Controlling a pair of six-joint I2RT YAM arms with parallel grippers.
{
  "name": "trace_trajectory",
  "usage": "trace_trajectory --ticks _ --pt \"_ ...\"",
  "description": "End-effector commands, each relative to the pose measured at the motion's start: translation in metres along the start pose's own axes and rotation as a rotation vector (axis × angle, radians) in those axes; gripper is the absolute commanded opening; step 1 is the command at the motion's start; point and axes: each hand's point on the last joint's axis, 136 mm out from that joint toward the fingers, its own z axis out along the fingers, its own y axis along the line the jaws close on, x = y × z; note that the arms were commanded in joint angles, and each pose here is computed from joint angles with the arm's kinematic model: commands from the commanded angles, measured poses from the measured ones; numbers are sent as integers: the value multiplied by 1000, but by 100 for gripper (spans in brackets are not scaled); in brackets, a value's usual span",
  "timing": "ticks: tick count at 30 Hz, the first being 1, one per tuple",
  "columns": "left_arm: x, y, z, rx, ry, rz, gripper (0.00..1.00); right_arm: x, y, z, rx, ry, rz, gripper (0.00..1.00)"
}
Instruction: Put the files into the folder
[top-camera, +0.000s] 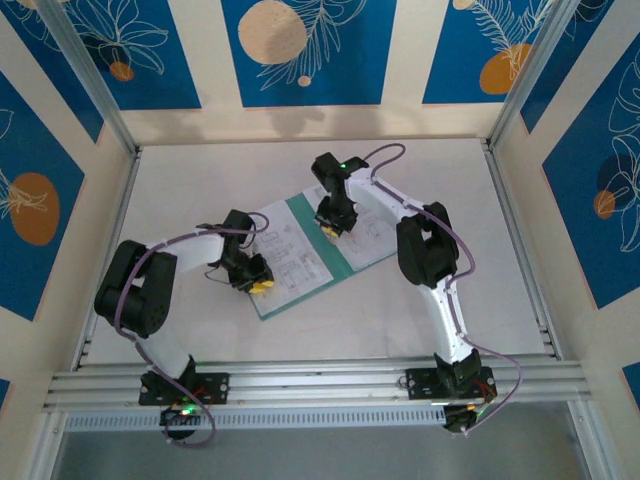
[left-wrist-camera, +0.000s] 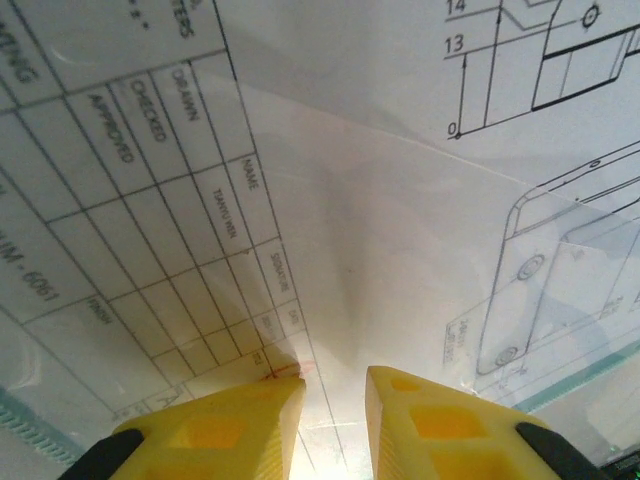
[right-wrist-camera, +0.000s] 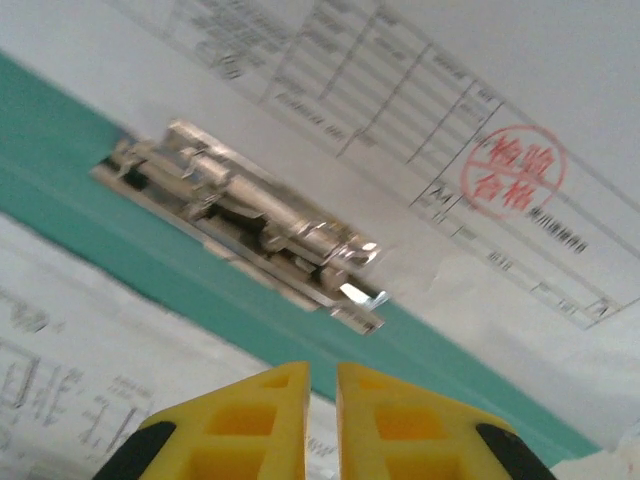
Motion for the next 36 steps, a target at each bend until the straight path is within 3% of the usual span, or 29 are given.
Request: trace_trajectory --ticks 1,12,21,29,36 --pt "-1 32 5 -132 -4 4 28 5 -4 0 -15 37 -14 17" --pt "-19 54 -20 -226 -41 35 34 18 -6 -10 -100 76 -101 19" --pt "-41 27 -62 -183 -186 28 54 76 4 6 -186 202 -303 19" --pt "-22 26 -59 -100 -165 -59 55 91 -13 21 -183 258 -274 16" --pt "-8 37 -52 -86 -135 -100 56 94 -48 45 -65 283 -187 11"
